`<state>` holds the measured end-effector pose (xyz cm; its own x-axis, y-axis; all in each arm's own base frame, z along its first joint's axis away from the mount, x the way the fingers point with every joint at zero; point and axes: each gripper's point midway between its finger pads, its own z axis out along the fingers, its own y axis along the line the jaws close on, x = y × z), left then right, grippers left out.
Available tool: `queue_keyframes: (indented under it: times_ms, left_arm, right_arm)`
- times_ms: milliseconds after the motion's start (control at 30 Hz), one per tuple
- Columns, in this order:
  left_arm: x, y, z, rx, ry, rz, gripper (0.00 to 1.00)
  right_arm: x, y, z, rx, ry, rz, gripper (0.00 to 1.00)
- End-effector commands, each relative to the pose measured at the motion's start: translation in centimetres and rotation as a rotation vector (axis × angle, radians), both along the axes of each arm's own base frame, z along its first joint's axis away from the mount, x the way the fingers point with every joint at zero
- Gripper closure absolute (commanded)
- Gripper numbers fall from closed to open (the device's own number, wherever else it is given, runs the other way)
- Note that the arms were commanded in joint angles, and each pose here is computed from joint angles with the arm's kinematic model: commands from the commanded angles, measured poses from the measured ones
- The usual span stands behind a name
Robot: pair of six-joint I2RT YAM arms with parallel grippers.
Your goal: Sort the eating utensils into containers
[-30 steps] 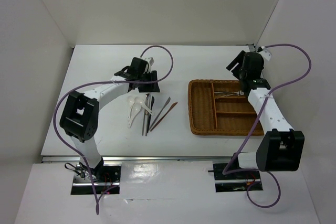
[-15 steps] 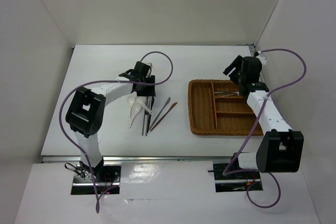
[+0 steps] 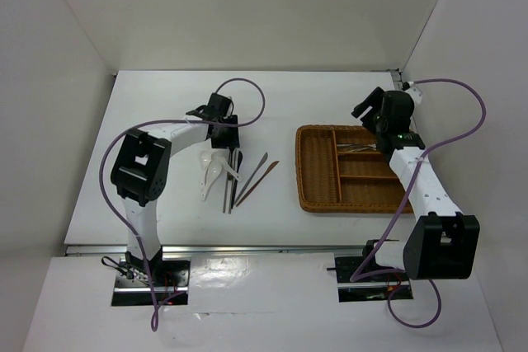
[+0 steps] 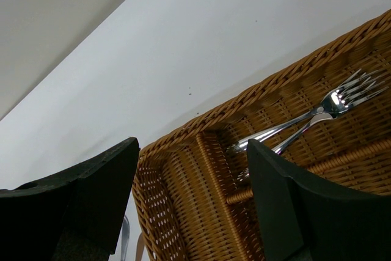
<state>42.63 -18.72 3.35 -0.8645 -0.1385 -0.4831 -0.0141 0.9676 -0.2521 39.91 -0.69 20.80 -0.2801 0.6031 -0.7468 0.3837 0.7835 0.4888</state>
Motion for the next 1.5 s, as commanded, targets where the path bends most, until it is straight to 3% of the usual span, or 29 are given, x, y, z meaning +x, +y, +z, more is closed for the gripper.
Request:
queue_keyframes:
  times_ms: [0, 167, 367, 500, 700, 767, 1100, 1200, 1333, 1467]
  left_arm:
    - [1.2, -1.0, 0.2, -0.029, -0.023, -0.007, 0.43]
    - [1.6, -1.4, -0.1, -0.035, -0.017, -0.012, 0.47]
    - [1.6, -1.2, -0.8, -0.022, -0.003, -0.006, 0.75]
    - [1.7, -1.5, -0.7, -0.037, -0.006, -0.004, 0.83]
    - [2.3, -2.8, 4.5, -0.127, -0.088, -0.033, 0.84]
    - [3.1, -3.5, 7.7, -0.166, -0.152, -0.048, 0.84]
    - [2.7, -6.5, 13.6, -0.393, -0.178, -0.088, 0.84]
    - [2.2, -7.2, 15.9, -0.457, -0.202, -0.115, 0.84]
    - [1.7, -6.8, 16.3, -0.448, -0.223, -0.115, 0.82]
    - [1.8, -6.8, 14.3, -0.402, -0.24, -0.188, 0.69]
  right_arm:
    - [0.0, -0.1, 1.2, 0.002, -0.046, -0.006, 0.21]
    - [0.0, -0.1, 1.2, 0.002, -0.046, -0.006, 0.21]
    - [0.1, 1.3, 1.5, 0.036, -0.057, 0.066, 0.21]
    - [-0.1, 5.1, 0.5, 0.116, -0.082, 0.272, 0.21]
    - [-1.4, 13.2, 1.6, 0.112, -0.145, 0.629, 0.21]
    - [-1.4, 15.0, 1.2, 0.08, -0.133, 0.693, 0.21]
    - [-3.7, 26.3, 1.3, 0.057, -0.177, 0.989, 0.21]
    - [-3.3, 28.1, 1.1, 0.017, -0.189, 1.021, 0.21]
    - [-2.5, 28.9, 1.0, -0.018, -0.182, 0.999, 0.21]
    - [-2.3, 27.7, 1.7, -0.038, -0.203, 0.926, 0.21]
